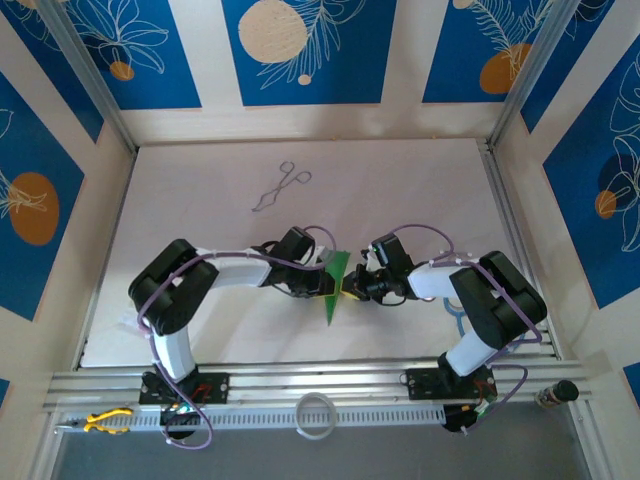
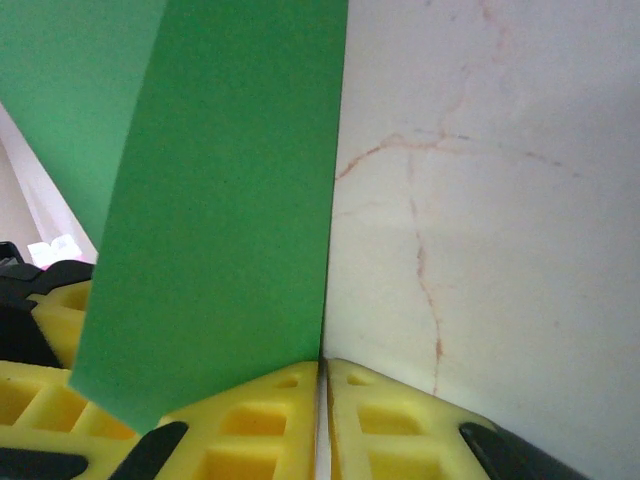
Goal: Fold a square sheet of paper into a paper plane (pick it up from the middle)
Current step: Move a paper plane to the center of the table.
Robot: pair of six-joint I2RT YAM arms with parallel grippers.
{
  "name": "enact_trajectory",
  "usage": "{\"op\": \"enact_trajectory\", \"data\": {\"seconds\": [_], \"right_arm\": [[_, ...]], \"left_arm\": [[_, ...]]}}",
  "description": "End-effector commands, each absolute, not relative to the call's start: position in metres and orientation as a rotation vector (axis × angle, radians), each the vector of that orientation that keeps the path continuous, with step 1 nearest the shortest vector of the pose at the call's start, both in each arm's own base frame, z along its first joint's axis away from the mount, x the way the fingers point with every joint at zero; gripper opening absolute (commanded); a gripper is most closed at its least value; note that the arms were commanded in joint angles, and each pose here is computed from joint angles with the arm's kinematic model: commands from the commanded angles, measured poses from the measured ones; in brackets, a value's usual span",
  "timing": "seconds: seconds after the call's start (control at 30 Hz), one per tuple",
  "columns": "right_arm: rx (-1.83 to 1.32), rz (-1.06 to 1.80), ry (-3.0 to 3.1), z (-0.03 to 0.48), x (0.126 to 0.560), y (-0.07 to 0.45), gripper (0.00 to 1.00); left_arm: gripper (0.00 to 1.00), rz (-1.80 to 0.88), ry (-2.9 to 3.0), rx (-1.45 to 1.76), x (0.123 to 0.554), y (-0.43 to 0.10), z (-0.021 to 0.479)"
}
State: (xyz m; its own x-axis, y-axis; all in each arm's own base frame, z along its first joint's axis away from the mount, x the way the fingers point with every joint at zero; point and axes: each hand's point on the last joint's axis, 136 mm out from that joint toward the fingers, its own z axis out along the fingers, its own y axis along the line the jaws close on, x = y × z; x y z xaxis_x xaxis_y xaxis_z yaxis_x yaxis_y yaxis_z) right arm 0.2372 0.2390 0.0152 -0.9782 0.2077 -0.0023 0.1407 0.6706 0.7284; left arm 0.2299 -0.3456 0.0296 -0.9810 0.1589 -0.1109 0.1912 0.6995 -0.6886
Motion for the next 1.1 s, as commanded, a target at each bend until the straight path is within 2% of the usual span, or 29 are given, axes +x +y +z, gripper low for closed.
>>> {"op": "enact_trajectory", "data": {"seconds": [0.0, 0.17, 0.33, 0.5, 0.77, 1.07], "right_arm": [[0.27, 1.235, 2.801, 0.017, 0.237, 0.247, 0.11], [0.267, 1.231, 2.799, 0.019, 0.237, 0.246, 0.11], [0.269, 1.203, 2.78, 0.026, 0.239, 0.24, 0.12], [0.264, 1.156, 2.754, 0.036, 0.243, 0.232, 0.14], [0.259, 1.156, 2.746, 0.039, 0.243, 0.233, 0.14], [0.258, 1.15, 2.757, 0.036, 0.241, 0.234, 0.14]], "left_arm": [[0.22, -1.195, 2.855, 0.353, 0.226, -0.353, 0.033], [0.12, -1.112, 2.869, 0.319, 0.23, -0.345, 0.032], [0.06, -0.851, 2.87, 0.239, 0.242, -0.317, 0.04], [0.05, -0.495, 2.865, 0.186, 0.258, -0.279, 0.053], [0.08, -0.147, 2.91, 0.201, 0.272, -0.251, 0.059], [0.09, -0.09, 2.955, 0.205, 0.271, -0.251, 0.049]]}}
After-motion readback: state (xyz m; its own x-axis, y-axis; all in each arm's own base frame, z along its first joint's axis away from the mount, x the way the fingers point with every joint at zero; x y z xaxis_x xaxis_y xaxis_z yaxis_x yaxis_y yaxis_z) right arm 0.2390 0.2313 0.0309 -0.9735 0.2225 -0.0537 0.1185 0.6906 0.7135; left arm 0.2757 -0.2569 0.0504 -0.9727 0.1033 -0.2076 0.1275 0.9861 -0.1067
